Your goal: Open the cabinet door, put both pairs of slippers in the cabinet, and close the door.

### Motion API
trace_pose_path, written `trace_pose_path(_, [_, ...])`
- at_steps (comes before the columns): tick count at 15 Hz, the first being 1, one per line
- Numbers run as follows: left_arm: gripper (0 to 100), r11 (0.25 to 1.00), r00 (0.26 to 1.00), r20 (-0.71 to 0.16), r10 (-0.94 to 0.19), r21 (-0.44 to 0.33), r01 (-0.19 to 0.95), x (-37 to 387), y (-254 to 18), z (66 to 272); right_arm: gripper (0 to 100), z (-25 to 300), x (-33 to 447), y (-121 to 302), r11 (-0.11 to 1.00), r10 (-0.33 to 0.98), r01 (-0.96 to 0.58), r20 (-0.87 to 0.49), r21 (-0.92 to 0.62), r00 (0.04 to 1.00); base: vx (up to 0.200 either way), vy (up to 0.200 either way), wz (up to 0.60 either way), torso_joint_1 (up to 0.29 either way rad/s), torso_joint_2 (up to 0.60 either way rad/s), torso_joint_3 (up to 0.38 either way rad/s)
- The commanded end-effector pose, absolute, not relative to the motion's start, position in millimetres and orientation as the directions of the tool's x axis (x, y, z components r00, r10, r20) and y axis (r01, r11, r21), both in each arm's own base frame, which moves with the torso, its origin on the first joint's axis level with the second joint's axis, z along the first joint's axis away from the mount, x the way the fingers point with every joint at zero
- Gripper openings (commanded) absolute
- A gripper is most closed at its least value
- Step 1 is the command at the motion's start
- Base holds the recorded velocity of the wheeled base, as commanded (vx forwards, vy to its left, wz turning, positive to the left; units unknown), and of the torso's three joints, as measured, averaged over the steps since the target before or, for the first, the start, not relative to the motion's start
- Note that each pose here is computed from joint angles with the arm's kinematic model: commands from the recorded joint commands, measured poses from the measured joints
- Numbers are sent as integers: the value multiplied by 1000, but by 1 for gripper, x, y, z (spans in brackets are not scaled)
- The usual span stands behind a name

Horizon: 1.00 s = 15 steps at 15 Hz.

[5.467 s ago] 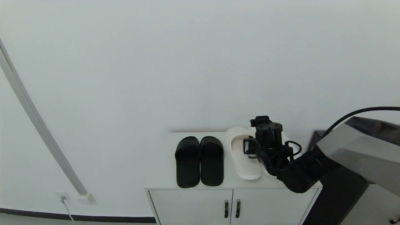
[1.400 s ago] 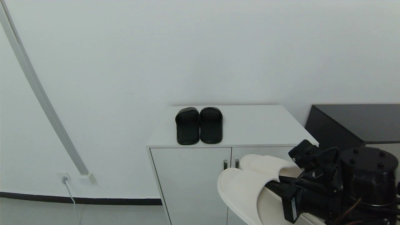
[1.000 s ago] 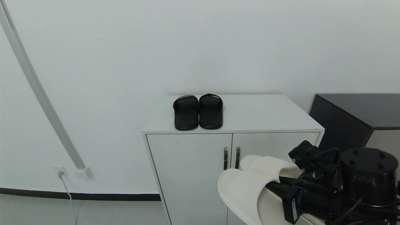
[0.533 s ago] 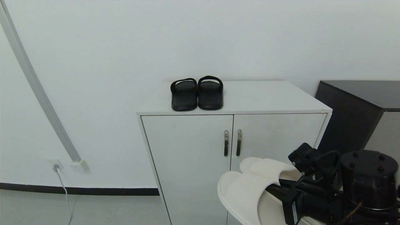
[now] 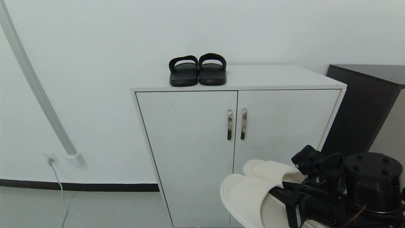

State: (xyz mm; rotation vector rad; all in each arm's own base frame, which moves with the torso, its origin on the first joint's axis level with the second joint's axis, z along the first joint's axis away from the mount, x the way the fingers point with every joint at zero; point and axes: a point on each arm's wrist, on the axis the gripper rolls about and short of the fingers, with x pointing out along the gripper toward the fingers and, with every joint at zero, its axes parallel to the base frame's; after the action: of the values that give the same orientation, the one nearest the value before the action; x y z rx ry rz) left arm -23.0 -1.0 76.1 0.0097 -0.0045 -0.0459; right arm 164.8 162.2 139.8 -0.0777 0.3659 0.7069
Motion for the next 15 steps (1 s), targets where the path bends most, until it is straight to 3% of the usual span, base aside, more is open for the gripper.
trace_pose_path(1, [100,999,999,3,-44,9,44,-23,-1,76,0,139,164,162,759,621,-649,-358,52,697,0,0,0,-85,456,373])
trace_pose_path(4, [100,999,999,3,-43,9,43,-23,-1,76,0,138,163,162,756,624,-653,-359,52,694,0,0,0,-37,380,308])
trace_pose_path(9, [100,999,999,12,-43,13,43,-24,-1,78,0,139,161,161,752,624,-658,-356,32,696,0,0,0,-13,52,53])
trace_pose_path(11, [100,996,997,60,-54,-63,57,-28,-1,129,0,138,160,160,749,626,-662,-358,29,693,0,0,0,-4,35,25])
trace_pose_path(12, [100,996,997,44,-60,-69,63,-26,-1,137,0,138,160,160,749,625,-662,-358,28,693,0,0,0,0,0,0])
trace_pose_path(15, [100,983,980,-83,-183,3,184,-7,-4,146,0,139,157,160,744,632,-667,-354,29,690,0,0,0,0,0,0])
